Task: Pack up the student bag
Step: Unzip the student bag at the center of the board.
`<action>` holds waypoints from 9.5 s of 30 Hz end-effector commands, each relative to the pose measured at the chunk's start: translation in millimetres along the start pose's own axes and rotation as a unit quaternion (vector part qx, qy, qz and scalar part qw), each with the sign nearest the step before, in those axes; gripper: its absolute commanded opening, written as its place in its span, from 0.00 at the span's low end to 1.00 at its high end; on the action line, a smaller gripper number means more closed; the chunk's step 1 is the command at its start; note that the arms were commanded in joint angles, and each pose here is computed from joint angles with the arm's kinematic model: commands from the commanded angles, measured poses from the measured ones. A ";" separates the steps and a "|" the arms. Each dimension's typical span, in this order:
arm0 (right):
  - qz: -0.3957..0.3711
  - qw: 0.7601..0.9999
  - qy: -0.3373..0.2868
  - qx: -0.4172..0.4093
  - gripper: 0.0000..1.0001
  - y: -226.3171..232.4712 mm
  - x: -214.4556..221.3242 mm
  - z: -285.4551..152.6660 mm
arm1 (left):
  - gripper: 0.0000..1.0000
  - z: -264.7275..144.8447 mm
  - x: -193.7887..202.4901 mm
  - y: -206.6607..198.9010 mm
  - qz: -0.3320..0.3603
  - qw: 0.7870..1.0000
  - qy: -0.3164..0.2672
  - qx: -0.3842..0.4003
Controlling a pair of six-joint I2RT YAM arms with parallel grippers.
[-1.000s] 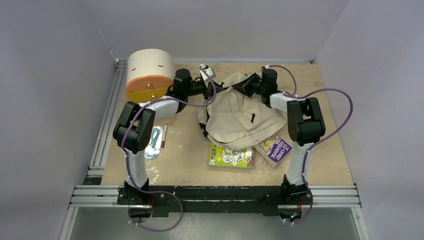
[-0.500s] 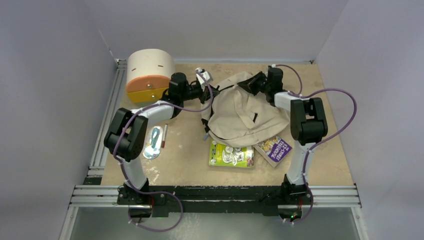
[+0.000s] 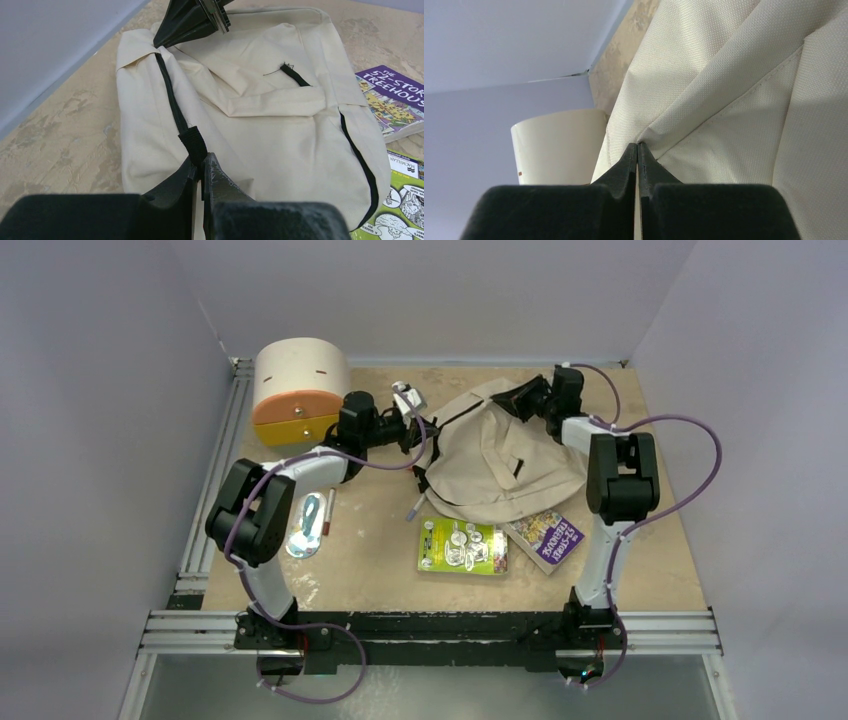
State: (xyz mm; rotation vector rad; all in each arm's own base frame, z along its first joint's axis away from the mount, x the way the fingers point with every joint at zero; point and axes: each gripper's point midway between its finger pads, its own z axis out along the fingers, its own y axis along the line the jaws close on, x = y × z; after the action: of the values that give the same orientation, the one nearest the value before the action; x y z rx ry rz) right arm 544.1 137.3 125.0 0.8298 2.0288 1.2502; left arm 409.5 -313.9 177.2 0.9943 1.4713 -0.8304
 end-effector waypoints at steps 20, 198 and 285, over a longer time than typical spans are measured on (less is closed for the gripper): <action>-0.379 0.910 -0.141 -0.088 0.44 98.9 -45.6 -59.6 | 0.00 -5.7 -23.3 -1.3 0.026 0.999 -0.031 -0.007; -0.357 0.928 0.095 0.046 0.56 109.3 129.4 -9.6 | 0.00 -28.7 56.7 -114.8 -0.051 0.995 -0.001 -0.087; -0.167 0.963 -0.071 -0.198 0.00 272.0 4.9 -139.6 | 0.00 86.0 -106.5 -71.6 0.107 0.986 -0.124 -0.027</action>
State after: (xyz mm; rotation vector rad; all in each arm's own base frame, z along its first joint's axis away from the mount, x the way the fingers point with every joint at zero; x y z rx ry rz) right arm 494.6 167.2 319.4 0.5021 1.9255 1.2596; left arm 394.8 -421.1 258.6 0.9165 1.1887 -0.6408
